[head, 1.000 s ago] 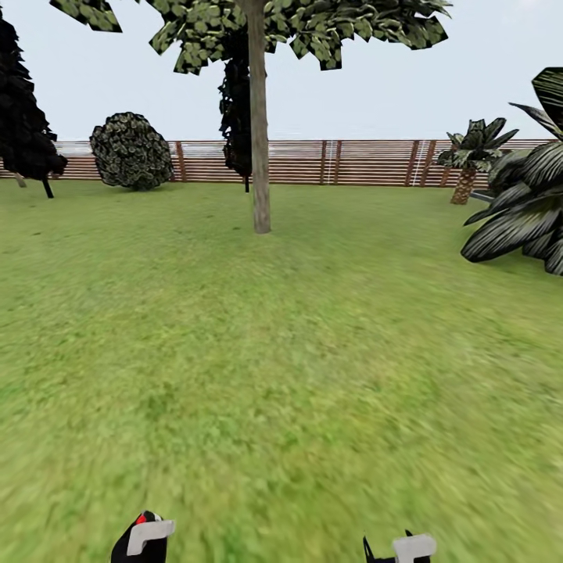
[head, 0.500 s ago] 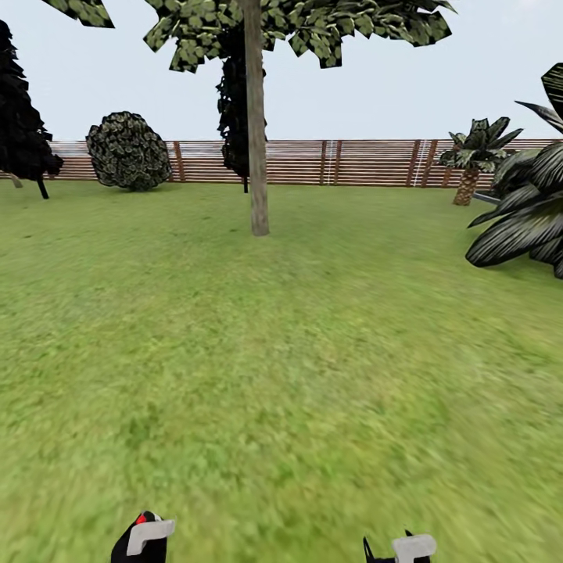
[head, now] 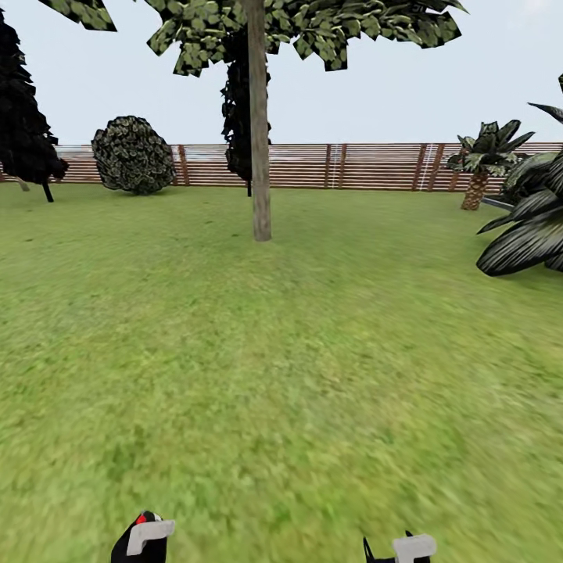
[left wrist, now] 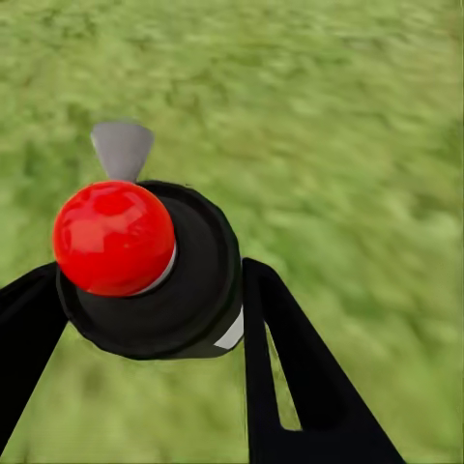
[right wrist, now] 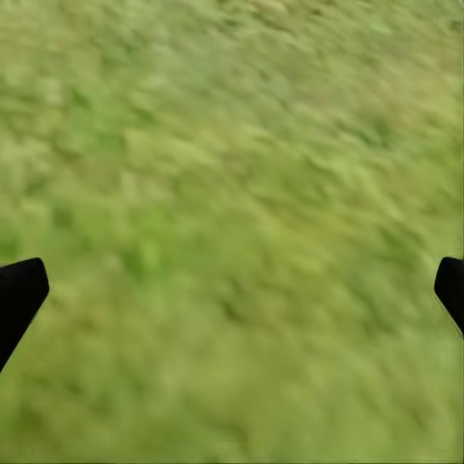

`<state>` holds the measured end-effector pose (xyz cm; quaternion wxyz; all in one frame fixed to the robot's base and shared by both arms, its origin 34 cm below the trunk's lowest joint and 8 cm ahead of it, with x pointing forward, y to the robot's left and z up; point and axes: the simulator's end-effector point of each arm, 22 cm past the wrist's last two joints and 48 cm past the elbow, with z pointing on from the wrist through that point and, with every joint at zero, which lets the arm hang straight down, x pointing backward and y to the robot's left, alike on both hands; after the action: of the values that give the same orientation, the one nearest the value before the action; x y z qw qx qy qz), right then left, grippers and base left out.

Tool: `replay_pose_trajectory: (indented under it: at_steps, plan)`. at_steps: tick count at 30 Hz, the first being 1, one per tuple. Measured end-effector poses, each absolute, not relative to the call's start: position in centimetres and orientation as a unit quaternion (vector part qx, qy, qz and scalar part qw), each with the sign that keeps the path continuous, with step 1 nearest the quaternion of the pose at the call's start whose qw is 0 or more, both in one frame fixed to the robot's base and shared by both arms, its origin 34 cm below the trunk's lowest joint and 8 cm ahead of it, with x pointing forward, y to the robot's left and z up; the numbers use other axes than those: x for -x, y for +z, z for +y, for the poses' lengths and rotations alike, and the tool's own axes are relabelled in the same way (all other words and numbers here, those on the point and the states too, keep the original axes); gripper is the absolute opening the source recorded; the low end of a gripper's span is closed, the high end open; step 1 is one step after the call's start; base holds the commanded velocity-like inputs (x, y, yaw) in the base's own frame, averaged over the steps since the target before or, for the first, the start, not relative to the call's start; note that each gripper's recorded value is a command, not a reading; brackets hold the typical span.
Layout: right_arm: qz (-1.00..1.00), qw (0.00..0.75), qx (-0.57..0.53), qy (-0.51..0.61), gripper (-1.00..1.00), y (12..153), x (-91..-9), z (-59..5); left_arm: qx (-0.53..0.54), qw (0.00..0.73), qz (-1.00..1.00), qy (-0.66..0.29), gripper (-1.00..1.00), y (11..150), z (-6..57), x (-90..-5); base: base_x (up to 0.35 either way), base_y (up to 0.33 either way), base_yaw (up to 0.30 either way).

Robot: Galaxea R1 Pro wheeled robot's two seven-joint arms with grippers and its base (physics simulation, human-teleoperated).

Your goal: In the garden, pick up the pesticide atomizer on the floor and spray pesticide onto both trees until each tree trunk is fully covered.

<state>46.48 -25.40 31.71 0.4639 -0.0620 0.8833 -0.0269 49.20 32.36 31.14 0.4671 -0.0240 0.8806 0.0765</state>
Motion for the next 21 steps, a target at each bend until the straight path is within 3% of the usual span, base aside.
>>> replay_pose_trajectory:
  at_steps: [21]
  plan:
    - [0.883, 0.464, 0.062, -0.026, 1.00, 31.73, -46.50, -25.37, 0.024, 0.467, 0.881, 0.076, -1.00, 31.13, 32.34, -49.20, 0.339, -0.072, 0.000]
